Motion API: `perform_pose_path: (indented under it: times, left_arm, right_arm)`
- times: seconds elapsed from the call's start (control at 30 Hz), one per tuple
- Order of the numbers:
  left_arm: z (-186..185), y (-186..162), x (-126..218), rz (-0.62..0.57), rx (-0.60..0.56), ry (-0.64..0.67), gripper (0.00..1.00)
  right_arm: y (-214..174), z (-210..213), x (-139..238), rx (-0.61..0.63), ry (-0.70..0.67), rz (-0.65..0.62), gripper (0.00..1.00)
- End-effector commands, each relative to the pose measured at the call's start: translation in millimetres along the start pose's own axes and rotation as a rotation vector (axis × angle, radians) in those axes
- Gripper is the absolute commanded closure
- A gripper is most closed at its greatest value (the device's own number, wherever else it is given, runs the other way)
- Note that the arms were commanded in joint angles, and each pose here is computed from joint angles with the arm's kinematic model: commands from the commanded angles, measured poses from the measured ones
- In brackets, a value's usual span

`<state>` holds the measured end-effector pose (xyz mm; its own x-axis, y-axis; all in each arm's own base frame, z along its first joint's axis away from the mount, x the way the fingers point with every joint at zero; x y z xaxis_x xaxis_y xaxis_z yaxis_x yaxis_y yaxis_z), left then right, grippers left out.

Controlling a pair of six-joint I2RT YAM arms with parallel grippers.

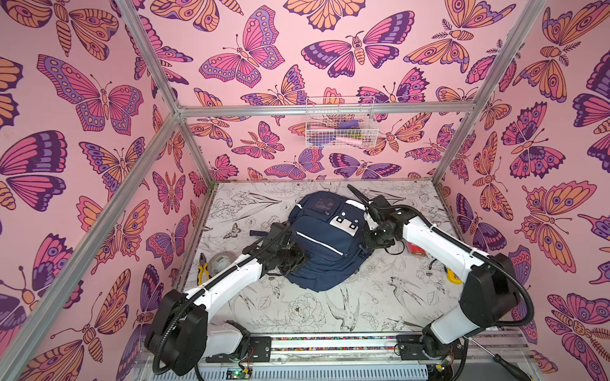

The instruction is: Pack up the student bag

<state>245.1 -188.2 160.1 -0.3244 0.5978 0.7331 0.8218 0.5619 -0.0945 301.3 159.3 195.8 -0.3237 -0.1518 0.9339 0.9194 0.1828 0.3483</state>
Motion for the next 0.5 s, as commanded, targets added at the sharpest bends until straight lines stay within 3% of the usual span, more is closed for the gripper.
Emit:
perform_pose_path:
  times: [0.0, 0.17, 0.3, 0.47]
  left_arm:
    - [-16.4, -1.2, 19.0, -0.025, -0.062, -0.051, 0.58]
    - [-35.2, 0.5, 48.8, -0.086, -0.288, -0.021, 0.51]
    - [-44.1, 6.1, 71.4, -0.143, -0.616, 0.084, 0.45]
    - [-53.3, -0.6, 66.6, -0.026, -0.947, 0.126, 0.44]
  right_arm:
    - [10.4, -5.1, 39.4, -0.069, -0.050, -0.082, 0.53]
    - [3.8, 21.0, 46.2, -0.092, 0.086, -0.116, 0.51]
    - [-7.9, 42.9, 40.3, -0.115, 0.187, -0.108, 0.50]
    - [-18.5, 65.5, 20.6, -0.196, 0.325, -0.067, 0.51]
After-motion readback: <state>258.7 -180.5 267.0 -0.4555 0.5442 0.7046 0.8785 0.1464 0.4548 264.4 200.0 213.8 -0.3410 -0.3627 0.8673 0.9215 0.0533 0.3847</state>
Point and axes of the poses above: each gripper's point midway between its finger pads, its own x axis back along the fingers, its own z axis along the line the jaws close on, y = z × x, the point moved 5 cm from there along x, back along the fingers, and after that the axes turned 6 degrees about x, right-handed, at the moved point
